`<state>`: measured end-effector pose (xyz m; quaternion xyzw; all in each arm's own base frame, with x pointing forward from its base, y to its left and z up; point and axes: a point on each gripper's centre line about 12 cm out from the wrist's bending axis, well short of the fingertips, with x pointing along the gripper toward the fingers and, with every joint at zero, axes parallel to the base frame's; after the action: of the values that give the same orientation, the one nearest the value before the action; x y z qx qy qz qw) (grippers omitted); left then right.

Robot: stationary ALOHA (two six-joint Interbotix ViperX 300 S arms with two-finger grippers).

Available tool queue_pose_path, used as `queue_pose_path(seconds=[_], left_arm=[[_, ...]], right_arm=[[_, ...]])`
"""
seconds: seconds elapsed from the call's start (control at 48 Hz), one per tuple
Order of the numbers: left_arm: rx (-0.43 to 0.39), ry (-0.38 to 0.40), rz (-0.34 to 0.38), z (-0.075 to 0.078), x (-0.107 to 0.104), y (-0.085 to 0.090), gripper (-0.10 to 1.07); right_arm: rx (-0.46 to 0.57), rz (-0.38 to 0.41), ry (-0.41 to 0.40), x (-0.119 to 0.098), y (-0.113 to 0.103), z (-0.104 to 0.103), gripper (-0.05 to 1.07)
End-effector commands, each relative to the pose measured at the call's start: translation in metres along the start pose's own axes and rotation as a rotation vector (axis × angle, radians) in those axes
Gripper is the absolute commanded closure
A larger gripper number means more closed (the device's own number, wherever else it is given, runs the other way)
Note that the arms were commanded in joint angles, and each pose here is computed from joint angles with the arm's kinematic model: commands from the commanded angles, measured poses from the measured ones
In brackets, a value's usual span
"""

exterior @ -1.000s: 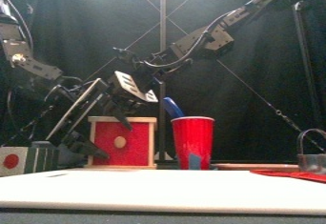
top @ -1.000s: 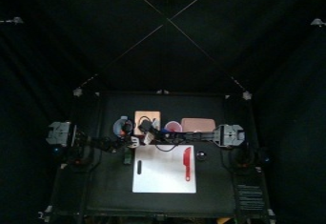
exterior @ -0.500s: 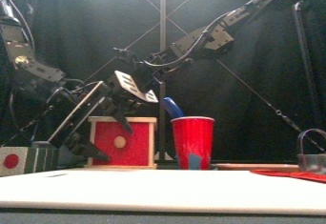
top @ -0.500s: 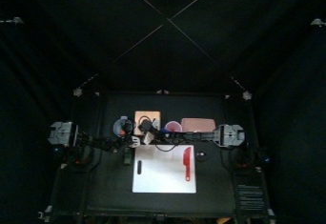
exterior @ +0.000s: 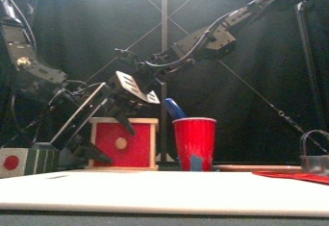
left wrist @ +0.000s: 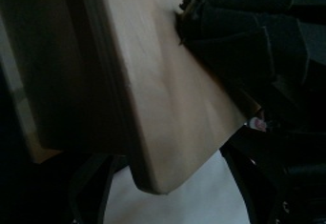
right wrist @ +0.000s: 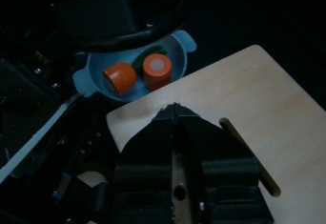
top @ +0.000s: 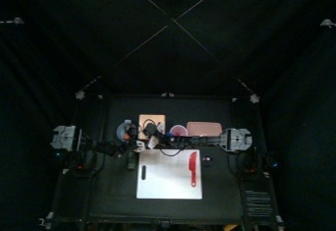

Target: Grasp drawer handle

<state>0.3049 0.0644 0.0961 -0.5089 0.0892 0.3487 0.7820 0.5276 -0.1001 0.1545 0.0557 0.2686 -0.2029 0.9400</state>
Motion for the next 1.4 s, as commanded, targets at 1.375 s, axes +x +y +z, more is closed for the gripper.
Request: queue_pose_path(seconds=[1.375], left_arm=[[-0.069,-0.069,-0.012,0.0114,0.0059,-0.0106,0.15]], right_arm=[[0.020,0.011,0.036,0.0047,0.0080,-0.0147,0.72]])
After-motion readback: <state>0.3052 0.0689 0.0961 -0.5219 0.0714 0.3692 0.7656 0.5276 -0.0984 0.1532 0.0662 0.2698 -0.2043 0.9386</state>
